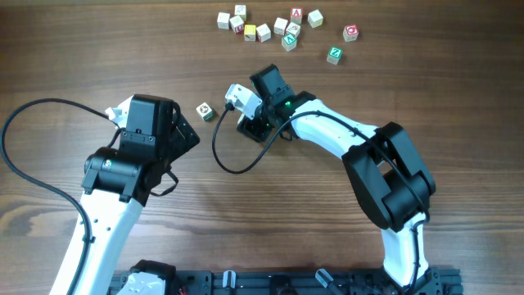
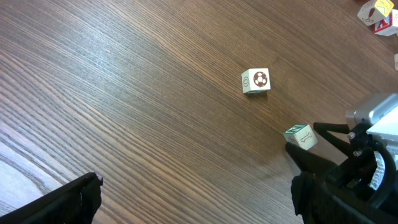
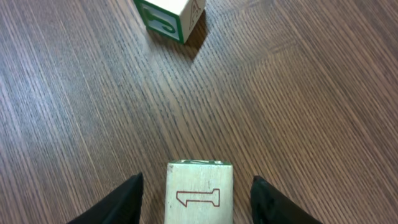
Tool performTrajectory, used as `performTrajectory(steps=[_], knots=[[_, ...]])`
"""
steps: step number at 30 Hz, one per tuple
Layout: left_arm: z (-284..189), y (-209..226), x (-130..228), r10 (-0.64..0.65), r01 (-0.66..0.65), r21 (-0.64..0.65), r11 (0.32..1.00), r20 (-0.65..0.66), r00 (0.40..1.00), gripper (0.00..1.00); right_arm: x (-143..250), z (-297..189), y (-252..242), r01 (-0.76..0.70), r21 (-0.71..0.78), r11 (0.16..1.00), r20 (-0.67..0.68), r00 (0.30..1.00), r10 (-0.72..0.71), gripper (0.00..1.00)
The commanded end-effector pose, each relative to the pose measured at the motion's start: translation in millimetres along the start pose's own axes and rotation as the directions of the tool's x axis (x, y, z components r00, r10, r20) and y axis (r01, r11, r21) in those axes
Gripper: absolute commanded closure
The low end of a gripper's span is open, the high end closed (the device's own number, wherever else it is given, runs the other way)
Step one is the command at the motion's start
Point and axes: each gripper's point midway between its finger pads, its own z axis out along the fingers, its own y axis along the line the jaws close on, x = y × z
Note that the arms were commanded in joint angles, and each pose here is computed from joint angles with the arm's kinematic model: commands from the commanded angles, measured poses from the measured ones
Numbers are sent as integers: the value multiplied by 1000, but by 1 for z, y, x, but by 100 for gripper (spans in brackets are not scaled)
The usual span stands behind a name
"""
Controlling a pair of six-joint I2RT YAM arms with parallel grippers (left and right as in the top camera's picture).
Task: Form a circle
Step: 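Carry the red-edged block beside the soccer-ball block with the right gripper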
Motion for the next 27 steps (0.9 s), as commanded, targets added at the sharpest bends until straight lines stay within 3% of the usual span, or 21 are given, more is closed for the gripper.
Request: performTrajectory(steps=[1,4,7,10,12,14,19,20,22,23,27], knots=[[2,3,-2,16,-15,-19,1000,10,1000,0,5,2,-4,-53,21,998,-13,998,54,30],[2,3,-2,16,-15,-20,1000,10,1000,0,-7,-11,-10,-105,57,993,15,994,104,24],[2,3,-2,15,-15,-19,1000,10,1000,0,-35,-43,-15,-151,86,985,99,985,143,1],[2,3,-2,15,-15,-20,1000,10,1000,0,-66,-91,-29,-251,172,953,210,954,214,0],[2,3,-2,16,-15,-20,1000,10,1000,0,-78,-124,-42,-428,215,878,301,884,357,0],[2,3,-2,15,-15,-20,1000,10,1000,0,-78,-140,-45,-637,164,753,363,749,554,0],[2,3,-2,16,-15,-19,1000,10,1000,0,-65,-128,-37,-788,83,610,324,600,731,1],[2,3,-2,16,-15,-19,1000,10,1000,0,-63,-125,-37,-799,79,597,320,587,744,10],[2,3,-2,16,-15,-19,1000,10,1000,0,-58,-118,-38,-800,91,593,307,589,748,43],[2,3,-2,16,-15,-19,1000,10,1000,0,-53,-112,-37,-810,96,578,290,578,763,47],[2,3,-2,15,-15,-20,1000,10,1000,0,-21,-77,-33,-938,101,332,224,347,911,46]])
